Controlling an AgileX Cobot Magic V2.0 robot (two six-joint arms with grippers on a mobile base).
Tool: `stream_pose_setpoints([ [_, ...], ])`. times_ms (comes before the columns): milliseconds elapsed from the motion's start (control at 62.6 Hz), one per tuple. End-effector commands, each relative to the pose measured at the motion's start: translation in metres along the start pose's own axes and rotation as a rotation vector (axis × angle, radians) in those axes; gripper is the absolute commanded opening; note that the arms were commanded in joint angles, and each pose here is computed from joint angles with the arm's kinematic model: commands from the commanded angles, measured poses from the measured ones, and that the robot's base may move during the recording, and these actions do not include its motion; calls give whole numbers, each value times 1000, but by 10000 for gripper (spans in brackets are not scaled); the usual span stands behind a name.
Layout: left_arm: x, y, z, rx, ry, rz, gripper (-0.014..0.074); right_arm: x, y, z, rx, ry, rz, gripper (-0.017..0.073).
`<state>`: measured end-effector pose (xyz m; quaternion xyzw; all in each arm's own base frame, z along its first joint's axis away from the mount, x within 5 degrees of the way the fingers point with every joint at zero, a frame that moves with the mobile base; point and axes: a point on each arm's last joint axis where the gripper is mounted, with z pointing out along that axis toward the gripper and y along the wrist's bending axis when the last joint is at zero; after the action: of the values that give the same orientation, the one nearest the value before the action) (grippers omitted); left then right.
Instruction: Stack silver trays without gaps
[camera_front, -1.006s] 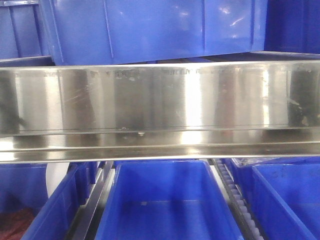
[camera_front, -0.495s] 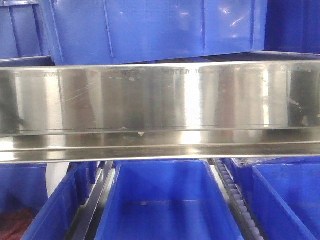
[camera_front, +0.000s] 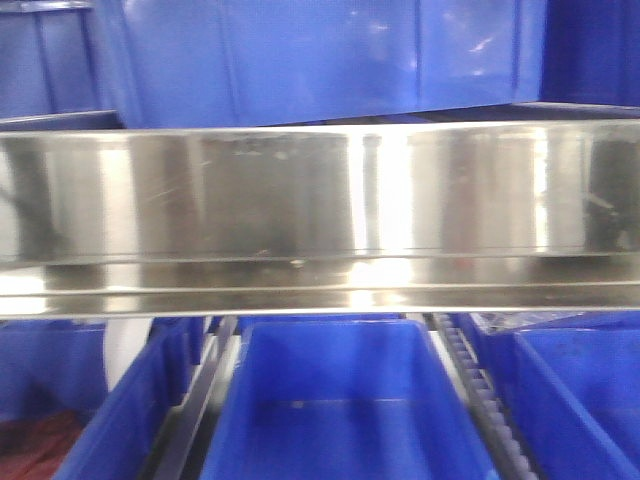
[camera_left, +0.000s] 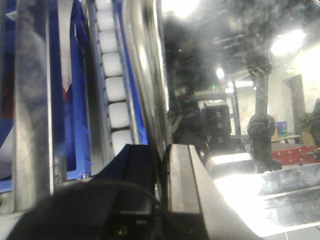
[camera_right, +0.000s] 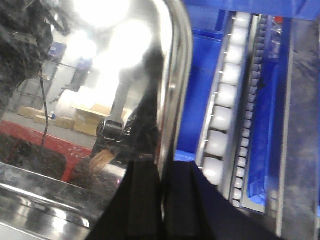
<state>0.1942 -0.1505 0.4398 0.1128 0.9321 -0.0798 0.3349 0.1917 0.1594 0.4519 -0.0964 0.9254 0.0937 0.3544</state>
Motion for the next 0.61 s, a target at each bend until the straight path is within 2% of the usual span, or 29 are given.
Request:
stream_pose_setpoints([
  [0, -3, 3, -18, 11, -63, 18, -48, -4, -9, -20, 24, -57, -6, 22],
  [591, -3, 3, -18, 11, -63, 18, -48, -4, -9, -20, 24, -56, -7, 22],
])
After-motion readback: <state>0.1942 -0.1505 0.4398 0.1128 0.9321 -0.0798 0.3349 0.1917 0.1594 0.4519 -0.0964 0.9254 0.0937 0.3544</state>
